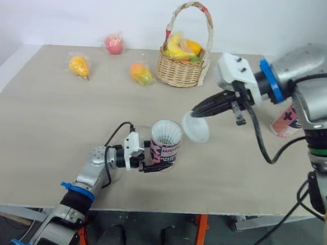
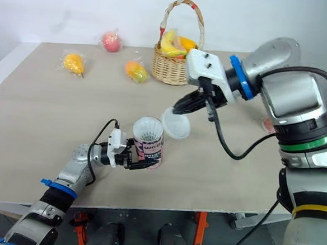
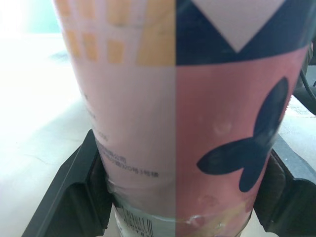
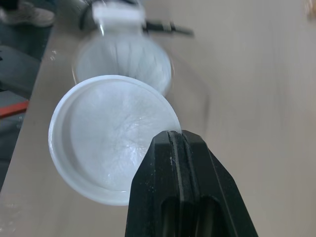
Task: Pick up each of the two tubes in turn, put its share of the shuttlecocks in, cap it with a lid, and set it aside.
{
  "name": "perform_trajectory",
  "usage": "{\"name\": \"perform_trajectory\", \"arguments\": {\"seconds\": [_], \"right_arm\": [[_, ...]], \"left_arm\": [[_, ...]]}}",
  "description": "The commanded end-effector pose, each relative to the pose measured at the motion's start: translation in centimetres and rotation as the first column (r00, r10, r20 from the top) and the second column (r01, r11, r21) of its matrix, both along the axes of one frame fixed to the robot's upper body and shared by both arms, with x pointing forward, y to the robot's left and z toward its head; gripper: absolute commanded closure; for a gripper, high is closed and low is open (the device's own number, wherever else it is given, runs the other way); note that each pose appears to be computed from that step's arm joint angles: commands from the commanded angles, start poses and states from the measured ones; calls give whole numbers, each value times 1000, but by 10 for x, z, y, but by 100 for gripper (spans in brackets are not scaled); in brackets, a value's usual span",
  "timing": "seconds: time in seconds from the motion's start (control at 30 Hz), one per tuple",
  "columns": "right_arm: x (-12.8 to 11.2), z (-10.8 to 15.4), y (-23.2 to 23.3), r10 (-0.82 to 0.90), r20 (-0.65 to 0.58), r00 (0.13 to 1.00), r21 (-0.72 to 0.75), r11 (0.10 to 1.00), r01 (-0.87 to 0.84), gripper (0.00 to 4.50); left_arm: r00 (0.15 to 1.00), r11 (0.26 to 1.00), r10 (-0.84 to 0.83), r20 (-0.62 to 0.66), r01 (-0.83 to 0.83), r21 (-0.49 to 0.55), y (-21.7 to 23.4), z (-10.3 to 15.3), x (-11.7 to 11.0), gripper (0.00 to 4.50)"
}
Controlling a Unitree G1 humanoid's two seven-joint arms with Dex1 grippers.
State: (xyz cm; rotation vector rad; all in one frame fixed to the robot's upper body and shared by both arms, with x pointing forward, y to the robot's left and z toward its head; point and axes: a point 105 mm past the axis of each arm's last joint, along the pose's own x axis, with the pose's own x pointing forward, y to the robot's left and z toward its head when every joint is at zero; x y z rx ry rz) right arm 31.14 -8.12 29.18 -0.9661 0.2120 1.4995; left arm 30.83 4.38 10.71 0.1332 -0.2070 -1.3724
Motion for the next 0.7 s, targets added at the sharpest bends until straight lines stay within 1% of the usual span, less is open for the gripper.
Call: {"name": "perform_trajectory", "arguments": {"seconds": [0.03,0.17,0.3,0.7], "right_arm": [[0,5,22,55,56,997,-50,997,-52,443],[3,-4,41,108,80,991,-108,989,-99,443],[1,-8,47,158,96,983,-152,978,-142,443],[-1,-13,38,191,131,973,-220,962,-159,443]], "left_arm": [[999,999,4,-33,-3,53,3,-13,1,120],[999,998,-1,-33,3,67,4,-14,1,120],[999,998,2,-34,1,69,6,-14,1,120],[999,997,13,-40,-10,72,9,-13,3,120]]}}
